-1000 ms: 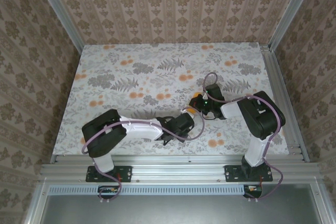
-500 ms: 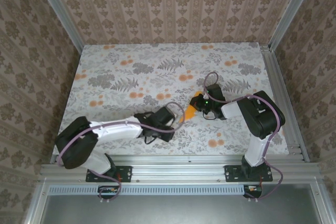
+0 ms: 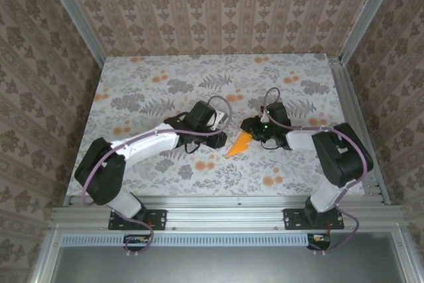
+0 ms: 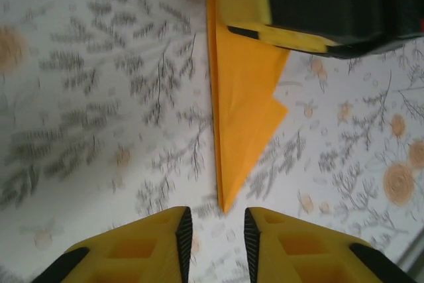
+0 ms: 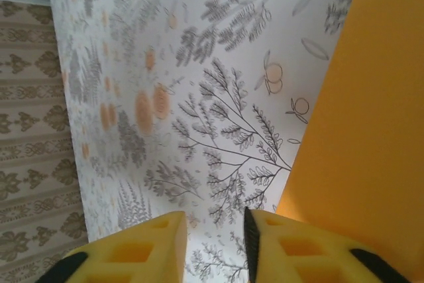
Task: Fold a paper plane with a square sheet of paper (pick it up from the middle)
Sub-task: Fold the wing for the fifth time at the center of the table, then turn over a paper plane at the center of the table.
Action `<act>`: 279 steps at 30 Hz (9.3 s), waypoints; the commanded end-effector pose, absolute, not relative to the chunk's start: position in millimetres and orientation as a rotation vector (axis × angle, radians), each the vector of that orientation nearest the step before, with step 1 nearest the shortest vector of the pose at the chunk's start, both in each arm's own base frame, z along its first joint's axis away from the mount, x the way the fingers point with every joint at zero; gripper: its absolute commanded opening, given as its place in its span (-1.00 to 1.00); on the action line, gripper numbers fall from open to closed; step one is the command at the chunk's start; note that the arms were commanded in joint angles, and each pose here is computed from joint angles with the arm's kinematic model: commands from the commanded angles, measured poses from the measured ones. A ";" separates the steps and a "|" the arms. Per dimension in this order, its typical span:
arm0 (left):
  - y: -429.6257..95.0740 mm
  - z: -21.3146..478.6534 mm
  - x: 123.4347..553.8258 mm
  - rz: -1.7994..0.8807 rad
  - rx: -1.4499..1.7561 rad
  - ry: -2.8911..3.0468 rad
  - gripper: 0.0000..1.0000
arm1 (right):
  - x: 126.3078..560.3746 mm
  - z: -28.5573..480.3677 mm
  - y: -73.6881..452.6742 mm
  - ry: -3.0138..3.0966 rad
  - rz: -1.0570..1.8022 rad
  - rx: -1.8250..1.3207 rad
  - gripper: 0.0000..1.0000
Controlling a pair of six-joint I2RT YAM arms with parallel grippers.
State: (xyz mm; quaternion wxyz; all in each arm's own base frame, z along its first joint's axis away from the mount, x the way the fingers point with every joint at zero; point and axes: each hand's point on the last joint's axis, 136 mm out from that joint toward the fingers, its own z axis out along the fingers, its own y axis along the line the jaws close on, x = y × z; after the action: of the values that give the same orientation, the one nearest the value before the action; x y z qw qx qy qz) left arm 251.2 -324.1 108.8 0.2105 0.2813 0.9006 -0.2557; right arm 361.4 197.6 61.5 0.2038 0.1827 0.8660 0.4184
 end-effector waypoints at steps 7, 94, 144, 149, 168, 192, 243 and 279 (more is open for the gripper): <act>-361.8 92.7 272.5 -0.721 0.958 2.444 -0.20 | 328.6 75.0 137.1 2.486 1.071 0.569 -0.18; -365.4 78.7 277.5 -0.869 0.878 2.543 -0.95 | 321.8 67.6 209.0 2.451 1.373 0.607 0.15; -360.6 72.3 279.2 -0.926 0.827 2.556 -0.95 | 317.0 74.4 223.3 2.417 1.536 0.641 0.12; -360.6 72.2 277.8 -0.934 0.828 2.558 -0.95 | 319.2 72.3 224.7 2.416 1.534 0.637 0.12; -367.4 77.5 277.6 -1.004 0.779 2.556 -0.94 | 329.6 75.6 232.2 2.329 1.603 0.651 0.09; -366.4 88.2 280.6 -1.103 0.666 2.549 -0.94 | 328.8 64.8 236.1 2.278 1.649 0.660 0.04; -365.1 115.1 289.8 -1.421 0.431 2.486 -0.77 | 337.4 82.5 240.5 2.292 1.552 0.489 -0.79; -293.0 77.5 288.4 -1.116 0.352 2.636 -0.19 | 309.4 15.6 208.9 2.847 0.351 -0.030 -0.64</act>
State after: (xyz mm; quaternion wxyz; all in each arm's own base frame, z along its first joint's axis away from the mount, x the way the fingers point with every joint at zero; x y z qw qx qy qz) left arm 289.5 -298.7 78.9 0.1246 0.1126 0.9047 -0.3916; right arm 310.1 210.9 18.3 0.1402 0.0043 0.9789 0.1487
